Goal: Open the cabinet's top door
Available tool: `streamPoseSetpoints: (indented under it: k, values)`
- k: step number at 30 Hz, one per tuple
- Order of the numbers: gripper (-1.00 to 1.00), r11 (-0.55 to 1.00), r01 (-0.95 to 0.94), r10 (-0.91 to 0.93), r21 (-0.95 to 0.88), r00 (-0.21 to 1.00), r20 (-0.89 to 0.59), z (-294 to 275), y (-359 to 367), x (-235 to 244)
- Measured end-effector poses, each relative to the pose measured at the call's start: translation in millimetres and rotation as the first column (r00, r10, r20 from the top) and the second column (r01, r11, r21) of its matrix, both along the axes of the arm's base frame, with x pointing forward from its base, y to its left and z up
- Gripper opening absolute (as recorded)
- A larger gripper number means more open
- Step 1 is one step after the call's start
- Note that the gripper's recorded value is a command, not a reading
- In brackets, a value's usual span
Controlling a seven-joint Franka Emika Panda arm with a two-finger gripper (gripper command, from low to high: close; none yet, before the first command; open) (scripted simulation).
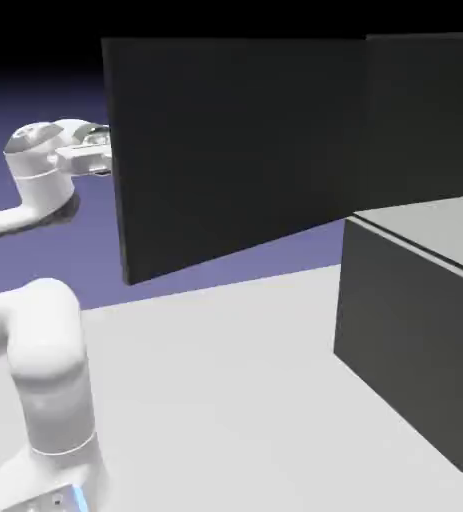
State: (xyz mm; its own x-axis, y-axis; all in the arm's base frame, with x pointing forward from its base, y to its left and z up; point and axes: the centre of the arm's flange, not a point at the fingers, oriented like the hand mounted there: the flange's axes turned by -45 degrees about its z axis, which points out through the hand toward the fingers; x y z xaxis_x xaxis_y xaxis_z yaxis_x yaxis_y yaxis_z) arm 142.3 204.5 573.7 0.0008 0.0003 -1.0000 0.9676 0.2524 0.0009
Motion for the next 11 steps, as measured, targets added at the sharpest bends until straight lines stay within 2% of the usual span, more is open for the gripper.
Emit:
streamPoseSetpoints:
  k: [11]
  values:
    - [-1.00,0.978,0.211,-0.211,0.000,0.978,0.000,0,112,15]
